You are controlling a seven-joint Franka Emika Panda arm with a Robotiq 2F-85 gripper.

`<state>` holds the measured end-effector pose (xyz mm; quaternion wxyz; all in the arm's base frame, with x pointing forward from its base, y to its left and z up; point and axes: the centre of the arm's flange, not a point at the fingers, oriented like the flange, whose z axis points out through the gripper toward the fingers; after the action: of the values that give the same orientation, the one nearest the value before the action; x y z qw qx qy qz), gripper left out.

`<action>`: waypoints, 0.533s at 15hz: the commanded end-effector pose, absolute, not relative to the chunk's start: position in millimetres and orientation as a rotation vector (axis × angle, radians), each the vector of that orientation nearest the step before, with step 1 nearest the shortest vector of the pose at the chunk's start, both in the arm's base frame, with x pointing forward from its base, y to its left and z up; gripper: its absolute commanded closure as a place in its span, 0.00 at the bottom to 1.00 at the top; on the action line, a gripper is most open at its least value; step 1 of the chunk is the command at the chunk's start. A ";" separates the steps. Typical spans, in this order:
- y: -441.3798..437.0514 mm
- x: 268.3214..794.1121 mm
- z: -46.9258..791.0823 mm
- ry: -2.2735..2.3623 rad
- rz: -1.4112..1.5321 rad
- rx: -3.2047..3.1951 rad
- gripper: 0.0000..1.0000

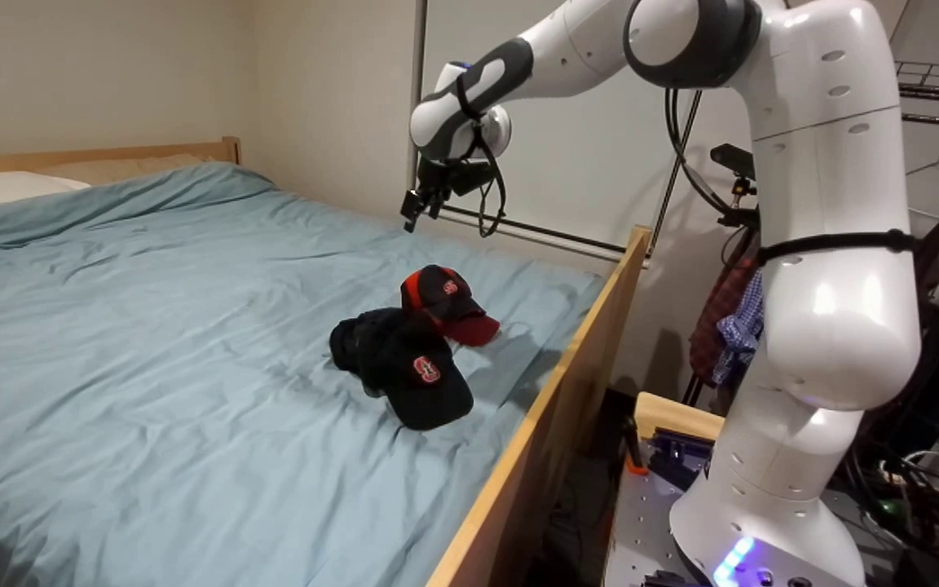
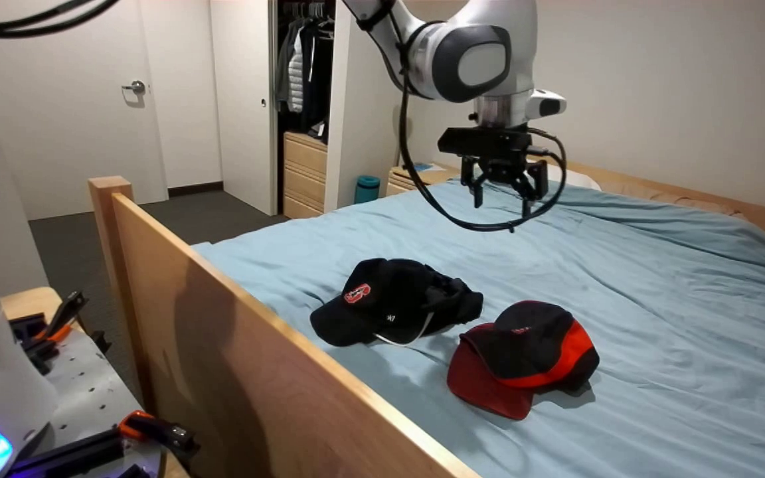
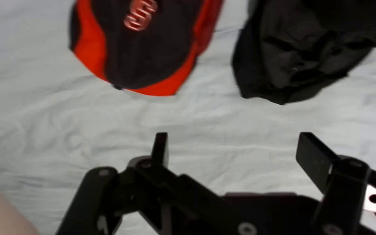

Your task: Put the left and right caps on the middle cap one at a time

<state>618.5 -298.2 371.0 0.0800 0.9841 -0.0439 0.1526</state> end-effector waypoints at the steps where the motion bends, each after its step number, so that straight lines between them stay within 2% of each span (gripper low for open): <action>1: -356.0 597.7 371.6 0.049 0.290 2.844 0.00; 7: -392.0 561.5 329.2 0.492 0.220 2.932 0.00; 8: -380.9 568.1 337.3 0.356 0.231 2.915 0.00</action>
<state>567.9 -381.3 336.8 0.0971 0.9847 0.1217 0.0776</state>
